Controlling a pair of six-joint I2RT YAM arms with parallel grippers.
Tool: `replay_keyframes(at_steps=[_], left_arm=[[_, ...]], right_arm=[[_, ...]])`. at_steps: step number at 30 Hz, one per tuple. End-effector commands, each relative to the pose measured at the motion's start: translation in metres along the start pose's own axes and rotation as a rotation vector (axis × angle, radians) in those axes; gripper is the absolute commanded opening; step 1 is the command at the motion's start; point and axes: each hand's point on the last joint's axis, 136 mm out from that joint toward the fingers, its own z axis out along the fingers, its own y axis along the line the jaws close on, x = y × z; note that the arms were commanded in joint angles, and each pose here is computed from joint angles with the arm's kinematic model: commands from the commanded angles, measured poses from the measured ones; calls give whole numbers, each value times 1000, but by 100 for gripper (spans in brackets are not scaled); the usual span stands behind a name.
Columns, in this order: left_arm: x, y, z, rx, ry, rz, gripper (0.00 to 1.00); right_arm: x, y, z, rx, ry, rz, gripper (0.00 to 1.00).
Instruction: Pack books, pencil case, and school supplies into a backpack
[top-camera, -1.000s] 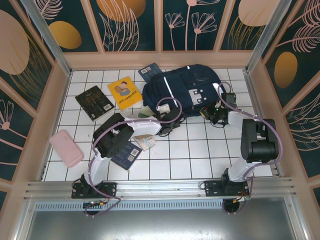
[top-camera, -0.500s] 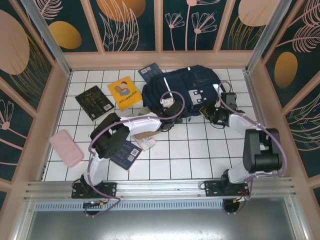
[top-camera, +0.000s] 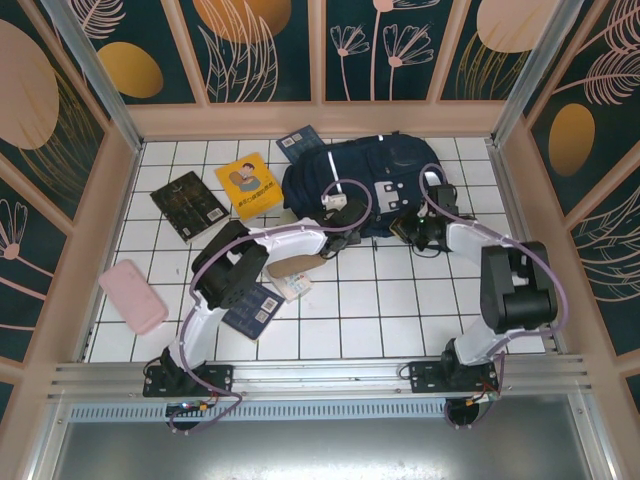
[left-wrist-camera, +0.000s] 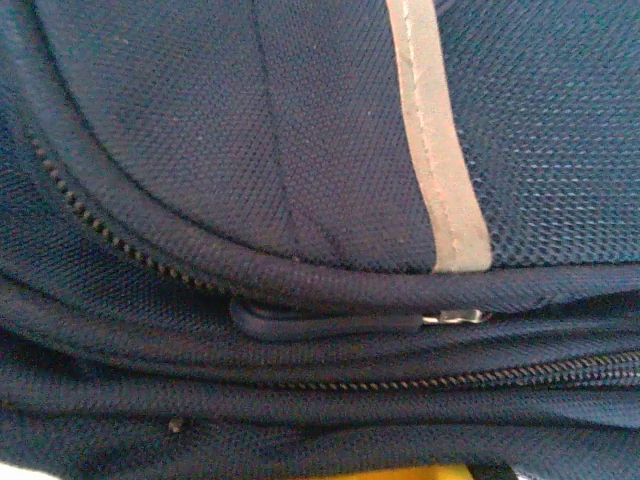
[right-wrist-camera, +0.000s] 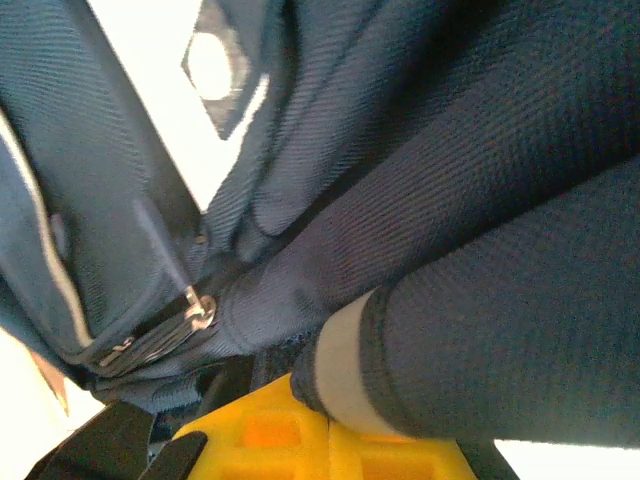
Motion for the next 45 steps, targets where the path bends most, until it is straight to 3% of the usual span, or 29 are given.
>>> replay_keyframes(at_steps=[1,7,11,18,27,39,45], left_arm=[[-29,4,15,-27,-72,7,5],[-30,-4,10,31,-56,11,9],[-20,-20,-8,131,-38,-5,22],[8,-68,-26,213,-19,92,31],[21,-89,-8,219,3,164,33],[35,-72,20,92,34,204,33],[28,-71,6,95,8,197,32]], right_arm=[[-20,13,7,-17,-42,-72,0],[-26,4,20,7,-27,-64,0],[-24,3,23,3,-18,-56,0],[-20,4,19,-8,-16,-50,0],[-17,1,19,-7,-11,-41,0],[-17,3,18,-10,-11,-39,0],[-18,4,18,-11,-11,-38,0]])
